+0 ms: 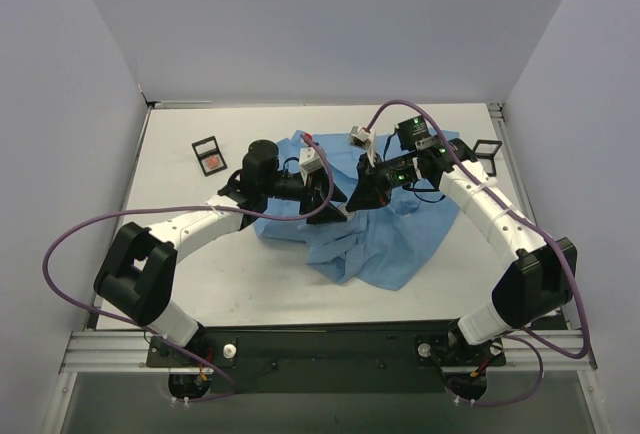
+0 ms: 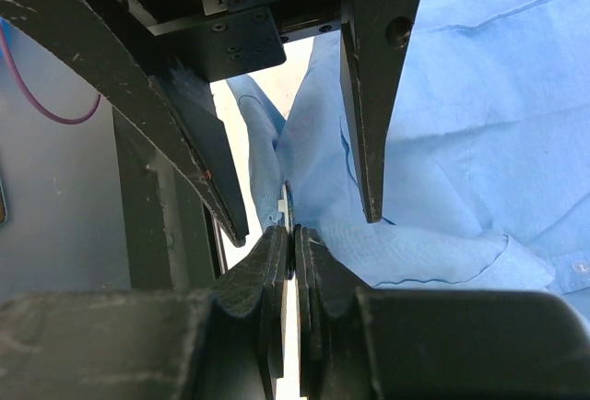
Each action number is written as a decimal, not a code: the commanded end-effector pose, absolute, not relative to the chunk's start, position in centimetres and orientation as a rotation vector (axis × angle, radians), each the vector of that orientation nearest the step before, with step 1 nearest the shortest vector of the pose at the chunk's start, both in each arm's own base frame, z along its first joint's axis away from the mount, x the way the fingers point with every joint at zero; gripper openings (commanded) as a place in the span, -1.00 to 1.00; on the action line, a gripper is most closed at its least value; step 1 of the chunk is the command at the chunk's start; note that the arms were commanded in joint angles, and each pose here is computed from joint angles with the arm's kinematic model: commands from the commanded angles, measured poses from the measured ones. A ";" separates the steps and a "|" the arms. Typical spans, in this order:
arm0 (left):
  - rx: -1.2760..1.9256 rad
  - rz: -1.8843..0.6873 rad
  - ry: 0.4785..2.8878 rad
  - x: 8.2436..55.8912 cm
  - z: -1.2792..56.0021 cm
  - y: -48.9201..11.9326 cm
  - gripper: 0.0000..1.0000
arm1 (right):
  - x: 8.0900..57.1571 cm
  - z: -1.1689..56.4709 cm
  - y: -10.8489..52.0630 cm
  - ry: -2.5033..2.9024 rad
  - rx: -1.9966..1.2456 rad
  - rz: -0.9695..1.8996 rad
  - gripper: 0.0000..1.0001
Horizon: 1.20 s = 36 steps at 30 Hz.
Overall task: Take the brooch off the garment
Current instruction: Remove the brooch from the clothes.
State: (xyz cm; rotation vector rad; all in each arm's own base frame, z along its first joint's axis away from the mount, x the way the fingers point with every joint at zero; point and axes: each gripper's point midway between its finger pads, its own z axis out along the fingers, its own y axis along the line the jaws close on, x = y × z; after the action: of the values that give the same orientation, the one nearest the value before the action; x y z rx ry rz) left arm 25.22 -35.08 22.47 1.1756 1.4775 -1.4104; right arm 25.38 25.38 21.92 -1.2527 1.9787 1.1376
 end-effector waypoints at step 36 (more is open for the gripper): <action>1.201 -1.409 1.428 25.2 22.7 -35.4 0.08 | 23.6 24.2 25.5 1.863 -1.287 1.216 -1.00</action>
State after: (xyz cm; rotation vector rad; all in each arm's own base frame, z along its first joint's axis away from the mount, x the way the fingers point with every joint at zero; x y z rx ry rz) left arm 25.22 -35.17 22.47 1.1759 1.4652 -1.4175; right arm 25.08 25.44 21.94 -1.2658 1.9607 1.1559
